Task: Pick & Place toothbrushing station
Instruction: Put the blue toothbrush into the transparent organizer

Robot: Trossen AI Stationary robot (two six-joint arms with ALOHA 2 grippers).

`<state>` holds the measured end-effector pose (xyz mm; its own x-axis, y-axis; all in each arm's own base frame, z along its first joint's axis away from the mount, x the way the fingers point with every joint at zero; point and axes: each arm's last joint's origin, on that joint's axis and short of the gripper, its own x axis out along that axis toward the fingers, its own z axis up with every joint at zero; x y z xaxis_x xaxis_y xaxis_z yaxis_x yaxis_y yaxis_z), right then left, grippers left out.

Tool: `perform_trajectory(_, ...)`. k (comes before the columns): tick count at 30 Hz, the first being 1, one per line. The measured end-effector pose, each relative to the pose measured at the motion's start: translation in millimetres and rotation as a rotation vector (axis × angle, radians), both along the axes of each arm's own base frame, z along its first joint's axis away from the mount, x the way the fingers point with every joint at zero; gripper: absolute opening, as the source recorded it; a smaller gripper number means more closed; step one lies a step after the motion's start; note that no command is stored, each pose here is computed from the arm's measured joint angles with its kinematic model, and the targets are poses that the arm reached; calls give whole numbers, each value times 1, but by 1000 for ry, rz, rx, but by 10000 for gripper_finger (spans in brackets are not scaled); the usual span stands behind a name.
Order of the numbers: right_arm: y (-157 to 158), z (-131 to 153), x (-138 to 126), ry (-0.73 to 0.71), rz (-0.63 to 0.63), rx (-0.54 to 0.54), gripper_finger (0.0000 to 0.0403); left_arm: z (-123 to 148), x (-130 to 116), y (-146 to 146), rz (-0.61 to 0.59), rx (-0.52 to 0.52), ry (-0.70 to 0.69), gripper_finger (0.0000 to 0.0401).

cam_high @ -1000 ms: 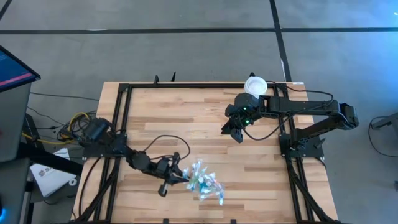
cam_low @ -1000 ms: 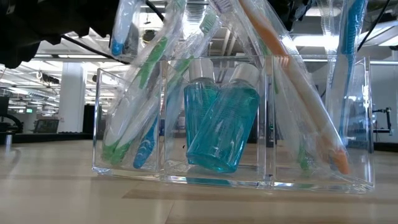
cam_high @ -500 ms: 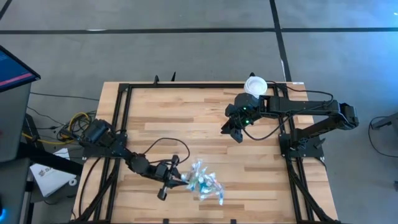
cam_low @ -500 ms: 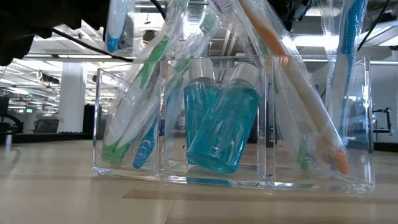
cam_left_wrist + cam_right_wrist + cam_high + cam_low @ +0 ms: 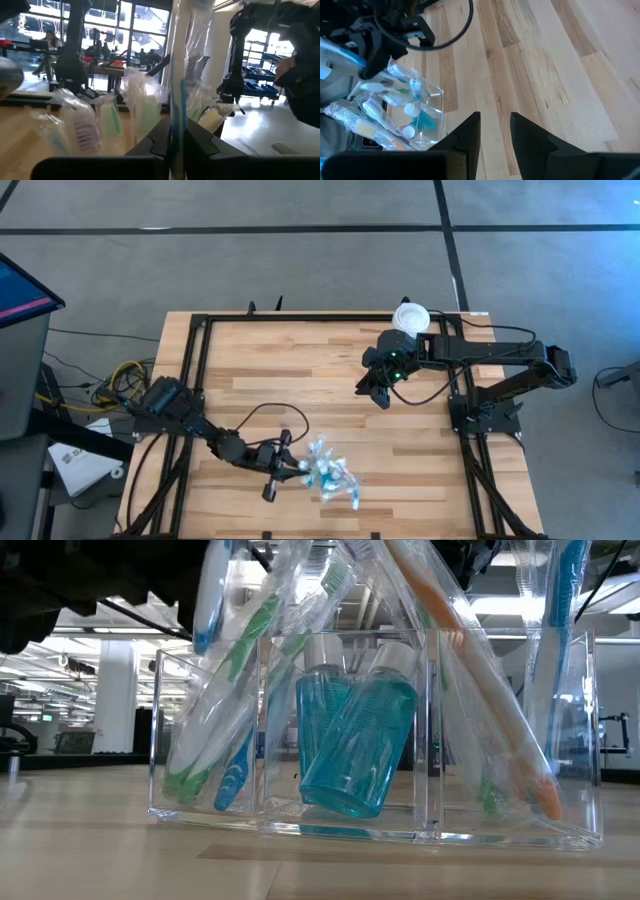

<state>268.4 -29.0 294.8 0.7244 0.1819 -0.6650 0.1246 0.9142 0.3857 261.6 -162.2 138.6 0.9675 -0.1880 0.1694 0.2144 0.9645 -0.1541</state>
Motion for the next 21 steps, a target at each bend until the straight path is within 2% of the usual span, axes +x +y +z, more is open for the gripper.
perform_trajectory(5, 0, 0, 0, 0, 0, 0, 98, -10, 8, -4, 3, 14, 22, 10)
perform_trajectory(11, 0, 0, 0, 0, 0, 0, 98, -12, 10, -5, 16, 13, 24, 28)
perform_trajectory(16, 0, 0, 0, 0, 1, 0, 98, -13, 9, -4, 29, 14, 30, 10)
perform_trajectory(21, 0, 0, 0, 0, 1, 0, 98, -14, 8, -6, 36, 16, 37, 23)
